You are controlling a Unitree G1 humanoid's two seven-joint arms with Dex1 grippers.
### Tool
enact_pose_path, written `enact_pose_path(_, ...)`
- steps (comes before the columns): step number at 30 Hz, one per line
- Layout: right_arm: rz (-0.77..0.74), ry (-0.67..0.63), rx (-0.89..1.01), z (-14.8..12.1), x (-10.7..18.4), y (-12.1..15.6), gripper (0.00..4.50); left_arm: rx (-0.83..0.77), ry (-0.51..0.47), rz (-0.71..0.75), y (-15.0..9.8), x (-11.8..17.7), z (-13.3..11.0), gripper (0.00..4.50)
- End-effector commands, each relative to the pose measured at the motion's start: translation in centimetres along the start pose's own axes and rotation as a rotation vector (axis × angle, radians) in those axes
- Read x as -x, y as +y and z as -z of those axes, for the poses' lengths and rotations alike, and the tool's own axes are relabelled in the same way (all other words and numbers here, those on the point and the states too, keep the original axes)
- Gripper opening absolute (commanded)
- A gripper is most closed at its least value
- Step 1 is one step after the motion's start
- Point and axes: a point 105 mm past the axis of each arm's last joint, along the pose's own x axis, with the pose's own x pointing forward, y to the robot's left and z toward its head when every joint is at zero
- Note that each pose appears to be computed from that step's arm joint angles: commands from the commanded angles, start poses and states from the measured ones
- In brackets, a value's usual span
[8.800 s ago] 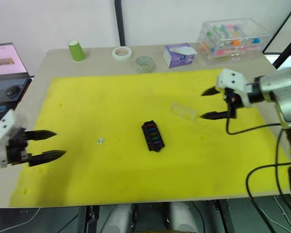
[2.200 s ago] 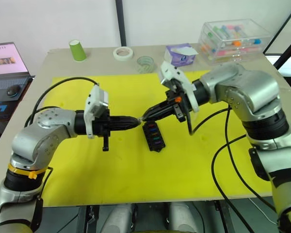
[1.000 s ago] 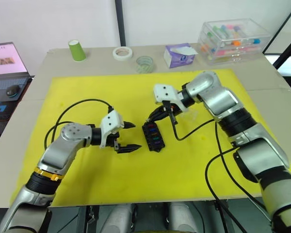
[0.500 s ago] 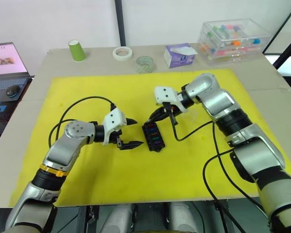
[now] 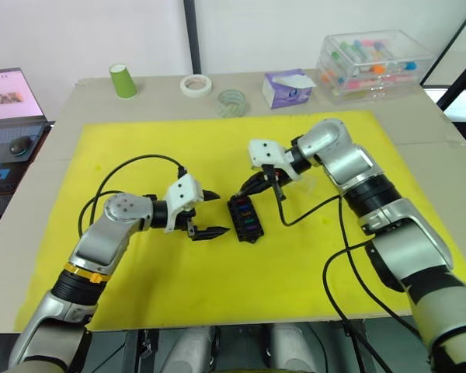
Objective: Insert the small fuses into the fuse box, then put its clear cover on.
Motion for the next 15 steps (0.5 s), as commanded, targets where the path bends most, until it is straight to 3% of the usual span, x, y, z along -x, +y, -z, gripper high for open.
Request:
enact_pose_path(1,0.006,-0.022,0.039,-1.47,0.84,-0.56,0.0,-0.053,-0.018,-0.002,0.2,0.24,-1.2,4.46)
enact_pose_path(15,-0.008,-0.035,0.051,-2.08,1.26,-0.94,0.0,-0.056,-0.018,-0.001,0.09,0.22,-1.18,4.46)
